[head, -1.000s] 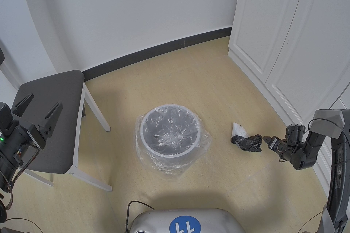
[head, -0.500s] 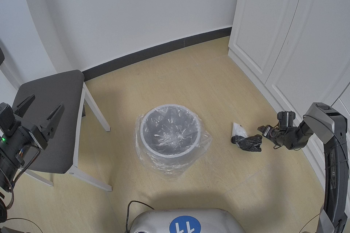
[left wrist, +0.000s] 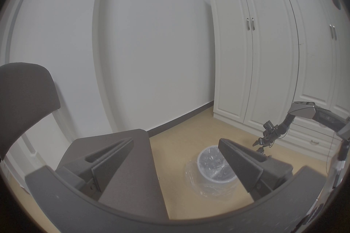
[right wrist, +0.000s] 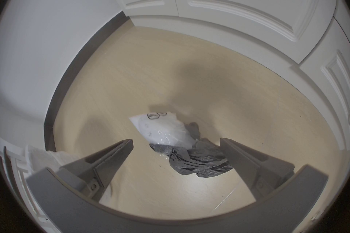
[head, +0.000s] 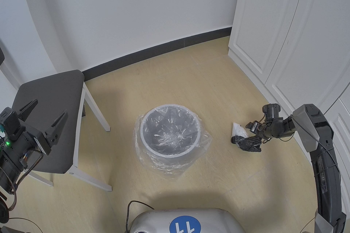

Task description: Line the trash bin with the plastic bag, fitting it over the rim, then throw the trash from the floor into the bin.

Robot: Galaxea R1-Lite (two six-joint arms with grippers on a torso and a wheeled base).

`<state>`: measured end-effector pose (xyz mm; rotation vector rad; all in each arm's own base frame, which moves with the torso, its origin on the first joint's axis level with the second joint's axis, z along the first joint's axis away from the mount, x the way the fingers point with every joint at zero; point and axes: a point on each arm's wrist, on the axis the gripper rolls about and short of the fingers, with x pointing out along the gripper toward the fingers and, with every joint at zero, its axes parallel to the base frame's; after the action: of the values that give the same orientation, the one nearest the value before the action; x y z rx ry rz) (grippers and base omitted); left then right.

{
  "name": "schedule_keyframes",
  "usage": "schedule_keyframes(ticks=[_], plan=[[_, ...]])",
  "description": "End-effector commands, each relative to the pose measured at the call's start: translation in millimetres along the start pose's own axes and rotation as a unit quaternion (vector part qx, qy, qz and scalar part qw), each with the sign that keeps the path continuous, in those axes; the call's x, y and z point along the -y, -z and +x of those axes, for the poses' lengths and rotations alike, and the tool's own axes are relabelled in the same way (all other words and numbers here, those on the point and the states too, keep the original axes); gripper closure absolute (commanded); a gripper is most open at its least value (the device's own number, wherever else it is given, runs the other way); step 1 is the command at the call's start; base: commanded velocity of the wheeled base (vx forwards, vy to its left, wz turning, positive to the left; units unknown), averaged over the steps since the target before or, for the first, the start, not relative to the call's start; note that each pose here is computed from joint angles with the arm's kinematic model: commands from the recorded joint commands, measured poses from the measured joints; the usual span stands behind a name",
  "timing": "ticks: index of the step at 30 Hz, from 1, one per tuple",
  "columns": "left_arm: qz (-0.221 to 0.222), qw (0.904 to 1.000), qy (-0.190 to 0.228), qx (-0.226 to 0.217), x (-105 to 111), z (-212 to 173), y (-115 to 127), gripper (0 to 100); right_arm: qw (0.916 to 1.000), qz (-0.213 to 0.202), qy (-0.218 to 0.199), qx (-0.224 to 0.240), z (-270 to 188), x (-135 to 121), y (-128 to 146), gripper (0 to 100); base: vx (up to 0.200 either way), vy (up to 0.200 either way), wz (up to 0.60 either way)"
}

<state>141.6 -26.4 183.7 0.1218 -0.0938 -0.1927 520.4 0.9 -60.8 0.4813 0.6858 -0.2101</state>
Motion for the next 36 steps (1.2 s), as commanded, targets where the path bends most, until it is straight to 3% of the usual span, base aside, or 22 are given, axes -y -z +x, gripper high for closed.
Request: schedule_keyframes(ticks=[1, 24, 36], plan=[[0.011, 0.9999, 0.001, -0.009, 0.6, -2.2, 4.9, 0, 0.9985, -0.023, 0.02, -0.046, 12.1, -2.6, 46.7, 0, 0.0, 0.0, 0.0], [0.012, 0.9997, 0.005, -0.022, 2.1, -3.3, 10.9, 0, 0.9986, -0.017, 0.029, -0.04, 20.5, 4.8, 43.1, 0, 0.0, 0.0, 0.0], [0.012, 0.9995, 0.007, -0.028, 2.7, -4.3, 13.6, 0, 0.9943, -0.022, 0.058, -0.087, 22.0, 7.0, 45.2, 0, 0.0, 0.0, 0.0]])
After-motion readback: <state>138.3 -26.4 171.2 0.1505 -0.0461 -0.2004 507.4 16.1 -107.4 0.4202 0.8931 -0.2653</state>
